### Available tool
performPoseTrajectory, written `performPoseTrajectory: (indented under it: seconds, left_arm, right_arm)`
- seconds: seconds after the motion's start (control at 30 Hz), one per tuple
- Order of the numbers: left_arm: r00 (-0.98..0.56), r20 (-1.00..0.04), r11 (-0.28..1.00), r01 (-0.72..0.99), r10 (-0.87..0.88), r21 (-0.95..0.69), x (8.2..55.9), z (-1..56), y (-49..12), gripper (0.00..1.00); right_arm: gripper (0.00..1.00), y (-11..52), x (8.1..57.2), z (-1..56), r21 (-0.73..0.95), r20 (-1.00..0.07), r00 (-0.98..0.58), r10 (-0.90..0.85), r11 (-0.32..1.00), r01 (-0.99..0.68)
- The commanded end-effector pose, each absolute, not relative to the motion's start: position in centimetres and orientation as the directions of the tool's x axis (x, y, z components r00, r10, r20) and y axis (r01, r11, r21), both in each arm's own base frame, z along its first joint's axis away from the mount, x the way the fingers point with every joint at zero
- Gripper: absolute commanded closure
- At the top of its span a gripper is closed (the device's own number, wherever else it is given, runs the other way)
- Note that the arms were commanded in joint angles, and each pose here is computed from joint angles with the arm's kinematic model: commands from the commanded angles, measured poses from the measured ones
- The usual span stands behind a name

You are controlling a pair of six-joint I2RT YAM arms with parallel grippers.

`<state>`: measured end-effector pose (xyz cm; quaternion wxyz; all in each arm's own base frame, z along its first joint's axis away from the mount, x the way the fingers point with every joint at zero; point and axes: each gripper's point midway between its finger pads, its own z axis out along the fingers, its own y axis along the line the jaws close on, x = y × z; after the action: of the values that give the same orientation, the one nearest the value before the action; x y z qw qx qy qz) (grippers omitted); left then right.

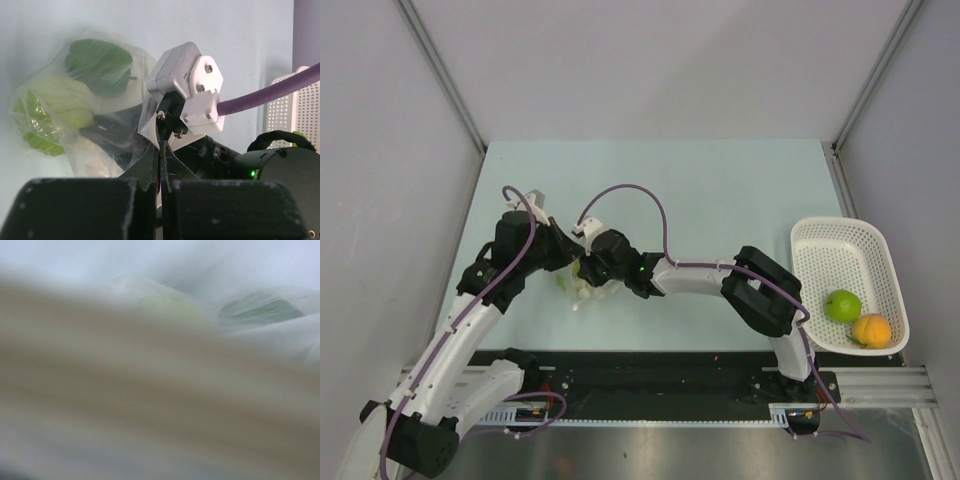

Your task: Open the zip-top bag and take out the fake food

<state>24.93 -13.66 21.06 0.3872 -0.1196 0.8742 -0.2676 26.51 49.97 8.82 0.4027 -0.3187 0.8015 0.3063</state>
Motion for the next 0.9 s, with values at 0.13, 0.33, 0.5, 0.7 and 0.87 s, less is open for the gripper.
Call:
performPoseTrajectory:
  seconds: [0.13,0.33,0.5,0.7,0.87]
  left_arm:
    - [-0.656,-0.642,0.835,0.032,-0.397,-0.549,24.5,21.3,-13.5,1.00]
    - [-0.644,-0.659,0.844,0.037,-0.389,-0.535,24.4,21.3,-13.2,1.00]
    - [-0.647,-0.666,0.839,0.074,-0.372,-0.539,24.3,21.5,-13.6,1.00]
    - [-0.655,-0.652,0.800,0.118,-0.383,-0.588,24.2,22.4,-14.8,1.00]
    - [-0.666,-0.646,0.761,0.179,-0.373,-0.624,23.3,24.6,-15.9,1.00]
  right_arm:
    - [0.99,49.1,24.8,13.1,0.176,-0.860,-0.410,-0.304,0.577,-0.797]
    - [1.00,47.5,23.5,17.5,0.199,-0.867,-0.412,-0.282,0.562,-0.803]
    - [1.00,46.6,23.2,18.8,0.210,-0.865,-0.418,-0.280,0.553,-0.806]
    - [0.71,46.6,24.6,16.9,0.239,-0.843,-0.471,-0.261,0.601,-0.763]
    - [0.72,47.5,27.2,17.1,0.345,-0.839,-0.529,-0.125,0.630,-0.696]
